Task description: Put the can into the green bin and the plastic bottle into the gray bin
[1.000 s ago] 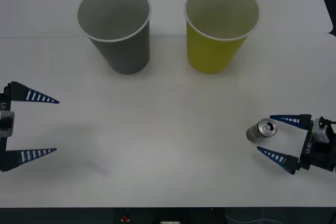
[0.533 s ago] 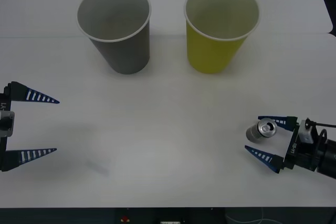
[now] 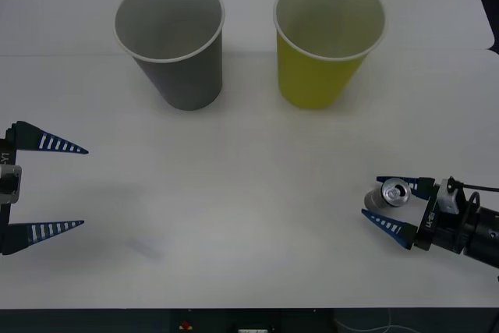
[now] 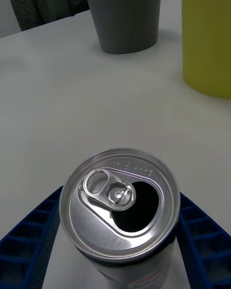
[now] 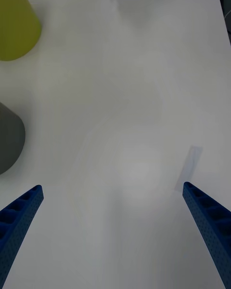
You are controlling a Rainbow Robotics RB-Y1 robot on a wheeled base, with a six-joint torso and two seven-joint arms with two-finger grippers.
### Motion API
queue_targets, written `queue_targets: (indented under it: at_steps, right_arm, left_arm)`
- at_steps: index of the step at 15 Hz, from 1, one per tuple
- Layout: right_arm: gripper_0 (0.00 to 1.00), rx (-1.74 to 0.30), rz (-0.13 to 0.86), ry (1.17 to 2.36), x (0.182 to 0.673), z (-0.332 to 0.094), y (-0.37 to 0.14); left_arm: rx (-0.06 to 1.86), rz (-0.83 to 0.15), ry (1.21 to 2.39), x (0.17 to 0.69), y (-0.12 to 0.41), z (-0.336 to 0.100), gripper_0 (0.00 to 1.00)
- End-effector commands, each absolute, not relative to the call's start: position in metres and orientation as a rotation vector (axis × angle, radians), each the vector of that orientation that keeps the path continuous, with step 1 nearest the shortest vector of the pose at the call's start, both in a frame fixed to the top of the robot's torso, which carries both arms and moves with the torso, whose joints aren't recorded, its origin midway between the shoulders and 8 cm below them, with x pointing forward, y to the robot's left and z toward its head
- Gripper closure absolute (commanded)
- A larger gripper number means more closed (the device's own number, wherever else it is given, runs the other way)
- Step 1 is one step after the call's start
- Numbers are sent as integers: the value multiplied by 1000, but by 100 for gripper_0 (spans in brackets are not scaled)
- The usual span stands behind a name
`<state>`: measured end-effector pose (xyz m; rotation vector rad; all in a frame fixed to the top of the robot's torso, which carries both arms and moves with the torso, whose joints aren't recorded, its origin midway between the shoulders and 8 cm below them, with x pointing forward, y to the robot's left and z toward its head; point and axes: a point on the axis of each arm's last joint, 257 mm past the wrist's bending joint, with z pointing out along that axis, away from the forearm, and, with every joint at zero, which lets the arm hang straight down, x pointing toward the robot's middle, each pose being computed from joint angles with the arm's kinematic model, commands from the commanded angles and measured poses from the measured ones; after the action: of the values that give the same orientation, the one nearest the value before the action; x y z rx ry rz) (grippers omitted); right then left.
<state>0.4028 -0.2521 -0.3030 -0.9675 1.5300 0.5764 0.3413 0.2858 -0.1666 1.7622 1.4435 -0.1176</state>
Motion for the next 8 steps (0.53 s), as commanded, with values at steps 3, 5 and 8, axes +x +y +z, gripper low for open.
queue_targets:
  at_steps: [3,5,8]
  right_arm:
    - [100,-968,577,1528,403,-303,-252]
    - [100,-980,592,1514,400,-299,-250]
    - [100,-1012,607,1498,396,-291,-250]
  left_arm:
    - [1762,-118,1444,341,286,-167,0]
    - [1762,-118,1444,341,286,-167,0]
    - [1762,-118,1444,341,286,-167,0]
